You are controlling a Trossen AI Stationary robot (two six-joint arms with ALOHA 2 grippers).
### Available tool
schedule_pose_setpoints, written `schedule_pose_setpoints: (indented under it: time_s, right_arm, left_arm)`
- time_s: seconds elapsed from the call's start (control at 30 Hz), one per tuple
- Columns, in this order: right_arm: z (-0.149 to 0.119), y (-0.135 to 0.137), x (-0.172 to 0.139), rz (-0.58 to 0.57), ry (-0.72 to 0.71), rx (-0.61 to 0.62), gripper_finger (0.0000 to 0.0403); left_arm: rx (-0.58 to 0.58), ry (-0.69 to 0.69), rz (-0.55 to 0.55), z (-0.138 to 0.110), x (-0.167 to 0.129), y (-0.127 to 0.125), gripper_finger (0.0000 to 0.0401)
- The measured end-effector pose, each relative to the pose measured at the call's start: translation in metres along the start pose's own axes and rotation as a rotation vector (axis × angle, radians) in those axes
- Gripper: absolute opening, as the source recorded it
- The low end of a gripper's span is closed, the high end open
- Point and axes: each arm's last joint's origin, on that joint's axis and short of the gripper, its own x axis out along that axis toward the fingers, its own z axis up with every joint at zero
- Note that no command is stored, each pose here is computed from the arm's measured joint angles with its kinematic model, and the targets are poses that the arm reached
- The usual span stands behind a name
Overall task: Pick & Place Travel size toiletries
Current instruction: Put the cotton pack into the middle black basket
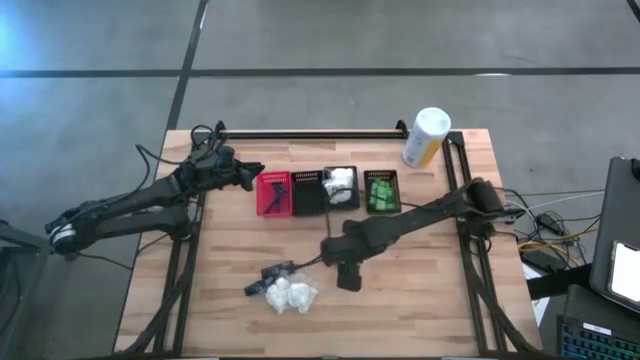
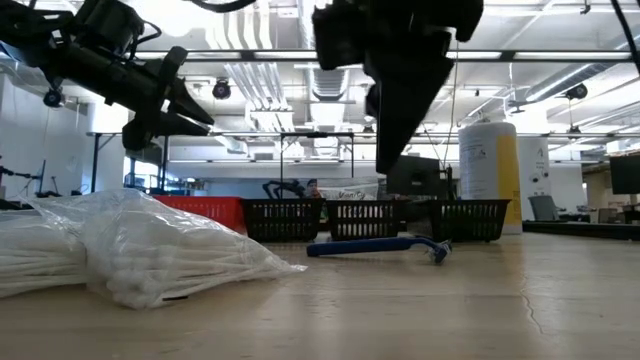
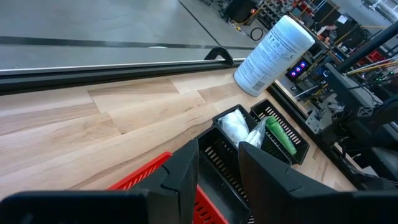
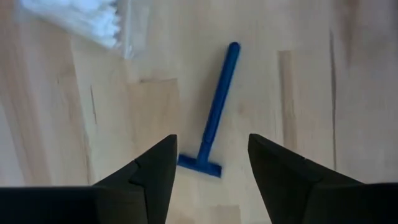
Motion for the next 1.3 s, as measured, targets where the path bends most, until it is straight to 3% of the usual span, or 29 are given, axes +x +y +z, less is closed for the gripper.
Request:
schedule_pose_setpoints:
  time_s: [0.3,0.7,1.03,1.2,1.3]
  right_arm:
    - [-0.026,-0.011,0.011,0.129,-0.189,0.312,0.0213]
    - [-0.022,-0.005,0.052,0.447,-0.183,0.782,0.0231]
    - [0.006,0.017,0.071,0.519,-0.137,0.968,0.0251]
    - [0.014,0.023,0.07,0.451,-0.091,1.041,0.0263]
    - [0.022,0.026,0.062,0.417,-0.147,1.048,0.027]
  left_arm:
    - [0.0,0.002,0.001,0.0,0.0,0.0,0.012]
    - [0.0,0.008,0.005,-0.001,0.0,0.001,0.012]
    - [0.0,0.019,0.013,-0.002,0.0,0.001,0.012]
    - [0.0,0.022,0.016,-0.002,0.001,0.001,0.012]
    - [0.0,0.024,0.017,-0.002,0.001,0.002,0.012]
